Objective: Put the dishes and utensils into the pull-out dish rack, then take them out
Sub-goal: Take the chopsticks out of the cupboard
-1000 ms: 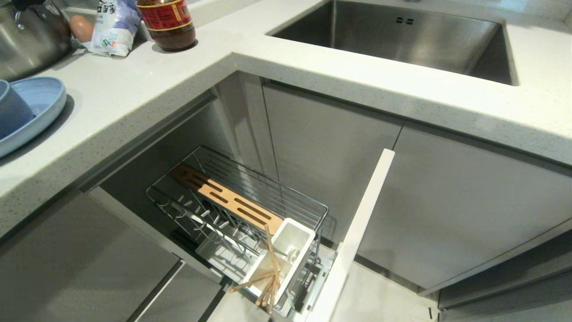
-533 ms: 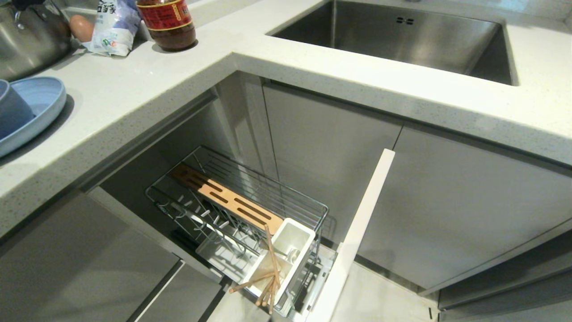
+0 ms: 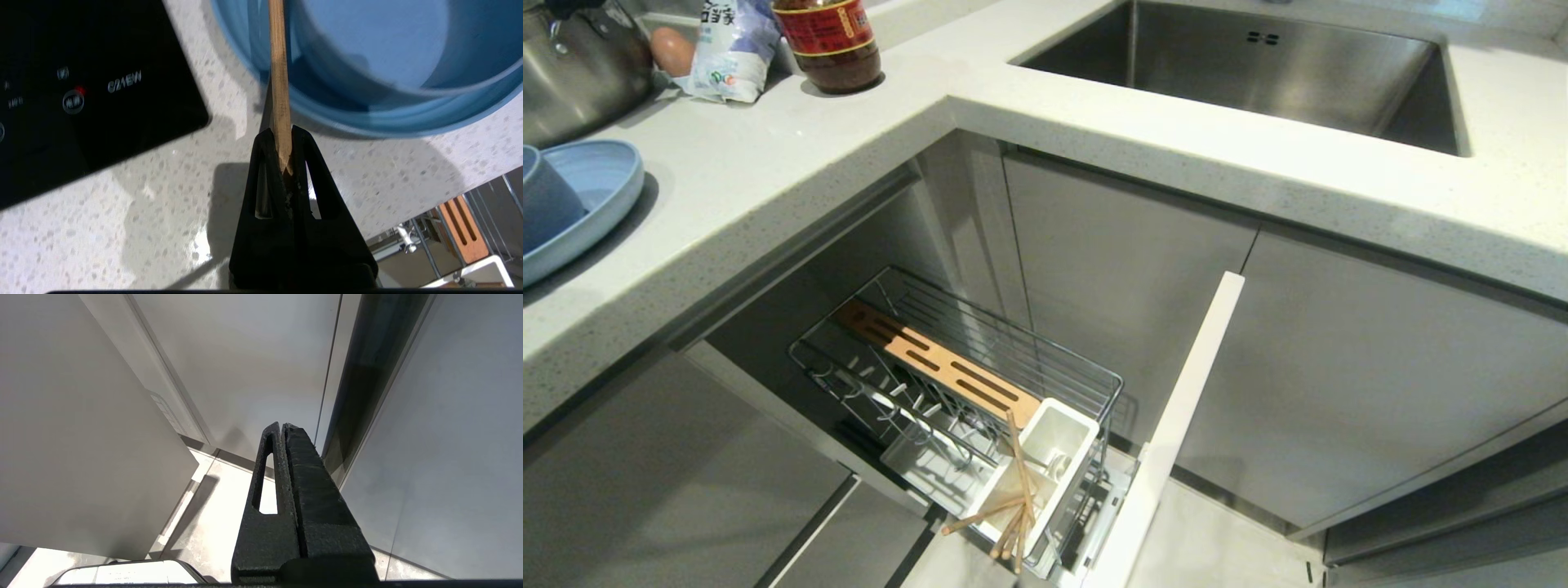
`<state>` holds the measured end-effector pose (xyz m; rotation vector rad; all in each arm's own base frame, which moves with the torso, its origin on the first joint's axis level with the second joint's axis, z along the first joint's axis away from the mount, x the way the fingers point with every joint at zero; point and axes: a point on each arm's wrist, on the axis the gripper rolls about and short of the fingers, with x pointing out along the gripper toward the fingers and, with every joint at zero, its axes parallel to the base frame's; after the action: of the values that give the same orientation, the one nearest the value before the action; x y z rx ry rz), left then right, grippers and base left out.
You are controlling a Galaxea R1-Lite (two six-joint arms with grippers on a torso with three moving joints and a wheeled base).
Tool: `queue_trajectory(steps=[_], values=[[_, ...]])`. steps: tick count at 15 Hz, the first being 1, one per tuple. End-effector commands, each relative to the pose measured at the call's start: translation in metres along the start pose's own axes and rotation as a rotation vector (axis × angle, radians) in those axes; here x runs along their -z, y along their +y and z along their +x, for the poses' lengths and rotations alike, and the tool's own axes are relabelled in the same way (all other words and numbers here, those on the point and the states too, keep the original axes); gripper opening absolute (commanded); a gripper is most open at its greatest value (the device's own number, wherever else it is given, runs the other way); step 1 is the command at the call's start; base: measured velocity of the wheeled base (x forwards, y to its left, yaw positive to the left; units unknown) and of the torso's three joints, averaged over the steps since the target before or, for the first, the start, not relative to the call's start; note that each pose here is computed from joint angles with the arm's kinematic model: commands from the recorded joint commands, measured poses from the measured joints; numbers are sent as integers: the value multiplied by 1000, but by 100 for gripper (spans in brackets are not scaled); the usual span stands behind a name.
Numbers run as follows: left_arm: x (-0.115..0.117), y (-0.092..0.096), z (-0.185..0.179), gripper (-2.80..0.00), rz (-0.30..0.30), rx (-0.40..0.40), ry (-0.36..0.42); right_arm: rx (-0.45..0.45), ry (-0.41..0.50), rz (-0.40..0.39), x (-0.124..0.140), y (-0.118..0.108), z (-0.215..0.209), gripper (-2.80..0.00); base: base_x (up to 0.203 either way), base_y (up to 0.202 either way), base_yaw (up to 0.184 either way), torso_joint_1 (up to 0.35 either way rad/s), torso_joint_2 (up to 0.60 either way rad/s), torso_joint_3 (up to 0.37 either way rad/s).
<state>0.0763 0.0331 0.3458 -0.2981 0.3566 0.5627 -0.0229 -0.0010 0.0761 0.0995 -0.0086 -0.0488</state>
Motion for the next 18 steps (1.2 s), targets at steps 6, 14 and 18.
queue_trajectory(steps=[6, 14, 18], values=[[-6, -2, -1, -280, 7, 18, -25, -1, -5, 1, 0, 0, 0, -280, 0, 0, 0, 0, 0, 0], [-10, -9, 12, -280, 18, 122, 37, -1, -5, 1, 0, 0, 0, -280, 0, 0, 0, 0, 0, 0], [-10, -10, 13, -280, 18, 142, 48, -1, -5, 1, 0, 0, 0, -280, 0, 0, 0, 0, 0, 0]])
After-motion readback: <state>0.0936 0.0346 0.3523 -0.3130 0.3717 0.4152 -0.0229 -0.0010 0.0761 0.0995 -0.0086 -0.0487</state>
